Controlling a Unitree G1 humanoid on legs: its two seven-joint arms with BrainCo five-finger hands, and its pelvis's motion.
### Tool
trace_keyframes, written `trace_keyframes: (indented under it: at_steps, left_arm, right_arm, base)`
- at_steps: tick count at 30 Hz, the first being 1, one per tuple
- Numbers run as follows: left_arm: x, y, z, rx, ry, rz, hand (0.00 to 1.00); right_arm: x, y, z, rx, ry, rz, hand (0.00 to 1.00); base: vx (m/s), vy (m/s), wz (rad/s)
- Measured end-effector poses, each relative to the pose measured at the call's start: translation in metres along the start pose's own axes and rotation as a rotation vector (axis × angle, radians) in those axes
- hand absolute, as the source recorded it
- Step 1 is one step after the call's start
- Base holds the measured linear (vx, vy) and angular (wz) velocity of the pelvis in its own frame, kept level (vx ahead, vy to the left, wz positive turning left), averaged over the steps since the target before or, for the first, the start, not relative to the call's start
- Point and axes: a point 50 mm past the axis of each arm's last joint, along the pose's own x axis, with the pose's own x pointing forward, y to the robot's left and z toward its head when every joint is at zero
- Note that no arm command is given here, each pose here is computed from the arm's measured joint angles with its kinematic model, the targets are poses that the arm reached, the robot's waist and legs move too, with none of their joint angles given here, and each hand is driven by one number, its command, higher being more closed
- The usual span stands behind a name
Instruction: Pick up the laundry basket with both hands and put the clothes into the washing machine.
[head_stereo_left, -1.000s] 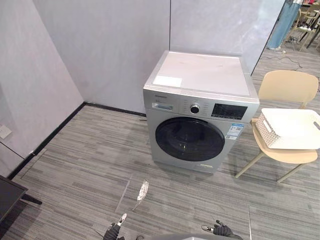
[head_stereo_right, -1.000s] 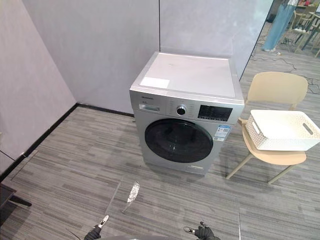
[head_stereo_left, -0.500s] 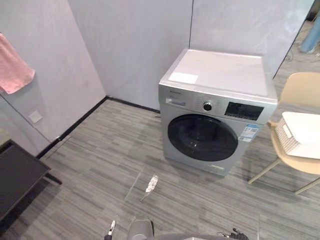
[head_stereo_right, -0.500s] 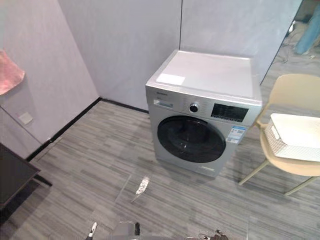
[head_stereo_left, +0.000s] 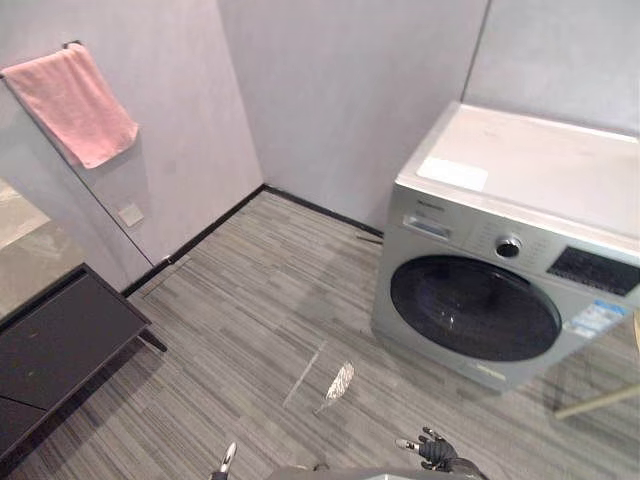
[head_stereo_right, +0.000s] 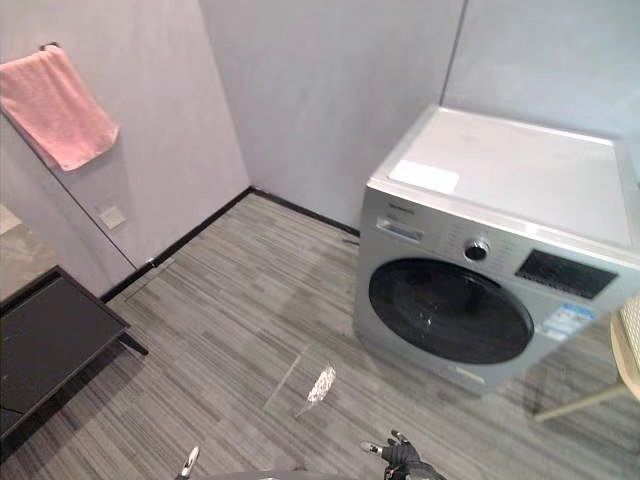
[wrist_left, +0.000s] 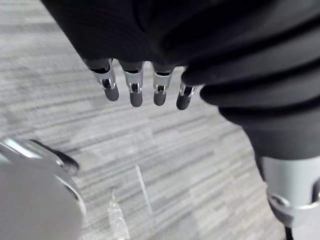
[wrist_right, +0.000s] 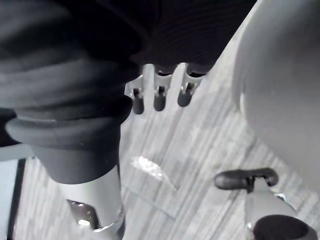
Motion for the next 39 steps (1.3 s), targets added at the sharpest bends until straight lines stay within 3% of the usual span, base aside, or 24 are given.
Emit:
trace_keyframes:
  at_steps: [8, 23, 32, 39]
  left_arm:
    - [0.003, -0.019, 0.015, 0.029, -0.049, -0.053, 0.0]
    - [0.0, -0.011, -0.006, 0.004, 0.025, -0.001, 0.0]
    - [0.005, -0.016, 0.011, 0.179, -0.023, -0.06, 0.0]
    - [0.003, -0.011, 0.005, 0.195, -0.006, -0.051, 0.0]
  right_arm:
    - [-0.002, -0.008, 0.013, -0.007, -0.086, -0.017, 0.0]
    - [0.0, -0.02, 0.007, -0.025, -0.009, -0.048, 0.0]
    - [-0.002, -0.026, -0.01, 0.051, 0.048, -0.08, 0.0]
    - [-0.001, -0.025, -0.008, 0.071, 0.039, -0.077, 0.0]
  base:
    - [0.26, -0.095, 1.03]
    - [0.25, -0.335, 0.93]
    - [0.06, -0.092, 0.88]
    - [-0.13, 0.071, 0.13]
